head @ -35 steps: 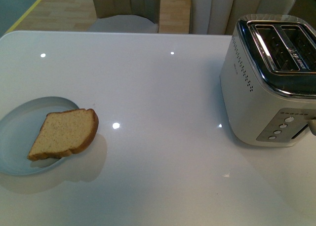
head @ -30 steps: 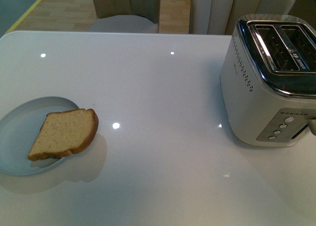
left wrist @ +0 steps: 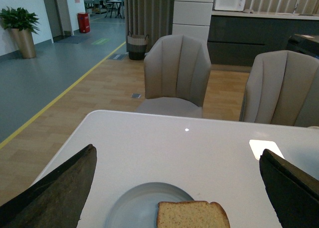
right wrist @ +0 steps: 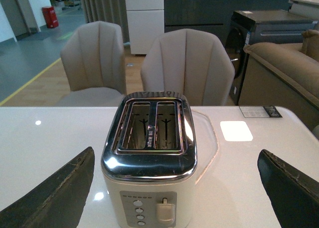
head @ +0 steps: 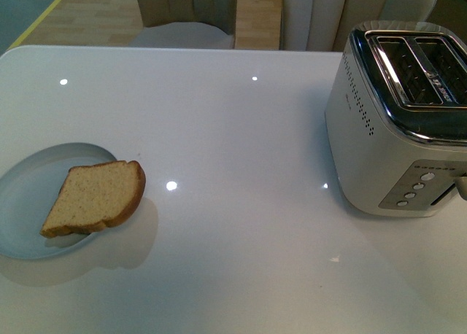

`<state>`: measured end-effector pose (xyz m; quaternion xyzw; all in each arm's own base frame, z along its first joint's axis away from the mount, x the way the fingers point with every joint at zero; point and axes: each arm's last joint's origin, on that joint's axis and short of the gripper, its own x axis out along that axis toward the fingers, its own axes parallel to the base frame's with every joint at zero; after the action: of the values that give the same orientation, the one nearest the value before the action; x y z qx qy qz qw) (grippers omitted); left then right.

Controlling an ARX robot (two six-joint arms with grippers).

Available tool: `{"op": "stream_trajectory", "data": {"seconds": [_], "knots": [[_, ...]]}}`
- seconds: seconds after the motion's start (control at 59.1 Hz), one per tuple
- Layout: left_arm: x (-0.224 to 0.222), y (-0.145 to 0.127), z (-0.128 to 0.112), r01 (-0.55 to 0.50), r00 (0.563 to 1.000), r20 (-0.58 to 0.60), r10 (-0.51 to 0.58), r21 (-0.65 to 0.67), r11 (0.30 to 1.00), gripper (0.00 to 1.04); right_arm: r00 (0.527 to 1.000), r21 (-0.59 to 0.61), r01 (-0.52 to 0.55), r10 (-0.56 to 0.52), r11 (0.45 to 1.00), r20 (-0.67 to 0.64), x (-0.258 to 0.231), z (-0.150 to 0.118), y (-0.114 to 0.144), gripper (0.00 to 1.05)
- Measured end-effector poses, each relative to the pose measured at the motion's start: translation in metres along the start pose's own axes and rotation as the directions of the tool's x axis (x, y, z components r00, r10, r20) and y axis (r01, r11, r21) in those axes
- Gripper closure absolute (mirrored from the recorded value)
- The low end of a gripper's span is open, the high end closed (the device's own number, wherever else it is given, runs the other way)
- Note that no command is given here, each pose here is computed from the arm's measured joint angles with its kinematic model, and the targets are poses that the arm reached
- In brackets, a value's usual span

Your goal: Left arm holds plate, right arm toasts bread

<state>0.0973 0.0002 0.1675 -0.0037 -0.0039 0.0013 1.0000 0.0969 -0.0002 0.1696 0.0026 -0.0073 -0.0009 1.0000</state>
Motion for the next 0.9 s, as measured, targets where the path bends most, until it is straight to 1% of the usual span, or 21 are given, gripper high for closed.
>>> {"op": "stream_trajectory", "data": {"seconds": [0.288,0.305,0.322,0.338,0.355,0.372,0.389,0.406,0.423,0.44,0.474,0.508,0.541,0.575,0.694,0.812,0.897], "knots": [[0.0,0.0,0.0,0.0,1.0,0.0,0.0,0.0,1.0,0.07,1.0,0.0,0.0,0.0,1.0,0.0,0.0,0.0,0.0,0.09],[0.0,0.0,0.0,0.012,1.0,-0.011,-0.012,-0.001,1.0,0.07,1.0,0.0,0.0,0.0,1.0,0.0,0.0,0.0,0.0,0.09],[0.0,0.0,-0.001,0.045,0.996,-0.072,-0.046,-0.008,0.999,0.07,1.0,0.0,0.0,0.0,1.0,0.0,0.0,0.0,0.0,0.09],[0.0,-0.001,0.0,0.092,0.983,-0.159,-0.095,-0.027,0.995,0.07,1.0,0.0,0.001,-0.001,1.0,0.0,0.0,0.0,0.0,0.09],[0.0,0.0,0.001,0.123,0.957,-0.257,-0.133,-0.055,0.991,0.07,1.0,0.0,0.001,-0.001,1.0,0.0,0.0,0.0,0.0,0.09],[0.001,-0.001,0.001,0.152,0.92,-0.352,-0.174,-0.091,0.984,0.07,1.0,0.0,0.0,0.0,1.0,0.0,0.0,0.0,0.0,0.09],[0.001,-0.001,0.001,0.161,0.899,-0.394,-0.191,-0.109,0.981,0.07,1.0,0.0,-0.002,0.002,1.0,0.0,0.0,0.0,0.0,0.09],[0.002,-0.002,0.0,0.175,0.854,-0.47,-0.224,-0.146,0.974,0.07,1.0,0.0,-0.003,0.003,1.0,0.0,0.0,0.0,0.0,0.09],[0.002,-0.002,-0.002,0.169,0.809,-0.537,-0.238,-0.176,0.97,0.07,1.0,0.0,-0.003,0.003,1.0,0.0,0.0,0.0,0.0,0.09],[0.002,-0.003,-0.004,0.17,0.789,-0.562,-0.249,-0.19,0.967,0.07,1.0,0.0,-0.003,0.003,1.0,0.0,0.0,0.0,0.0,0.09],[0.001,-0.004,-0.01,0.161,0.719,-0.64,-0.272,-0.227,0.961,0.07,1.0,0.0,-0.002,0.002,1.0,0.0,0.0,0.0,0.0,0.09],[0.001,-0.005,-0.014,0.153,0.689,-0.668,-0.282,-0.246,0.957,0.07,1.0,0.0,0.0,0.0,1.0,0.0,0.0,0.0,0.0,0.09],[0.002,-0.005,-0.015,0.152,0.676,-0.678,-0.288,-0.255,0.955,0.07,1.0,0.0,0.0,0.0,1.0,0.0,0.0,0.0,0.0,0.09],[0.004,-0.006,-0.015,0.15,0.671,-0.681,-0.295,-0.264,0.953,0.07,1.0,0.0,0.0,0.0,1.0,0.0,0.0,0.0,0.0,0.09],[0.018,-0.003,-0.013,0.136,0.674,-0.678,-0.295,-0.278,0.951,0.07,1.0,0.0,0.0,0.0,1.0,0.0,0.0,0.0,0.0,0.09],[0.043,0.011,-0.015,0.066,0.685,-0.69,-0.234,-0.261,0.963,0.07,1.0,0.0,0.0,0.0,1.0,0.0,0.0,0.0,0.0,0.09],[0.067,0.028,-0.019,-0.002,0.692,-0.699,-0.179,-0.251,0.968,0.07,1.0,0.0,0.0,0.0,1.0,0.0,0.0,0.0,0.0,0.09]]}}
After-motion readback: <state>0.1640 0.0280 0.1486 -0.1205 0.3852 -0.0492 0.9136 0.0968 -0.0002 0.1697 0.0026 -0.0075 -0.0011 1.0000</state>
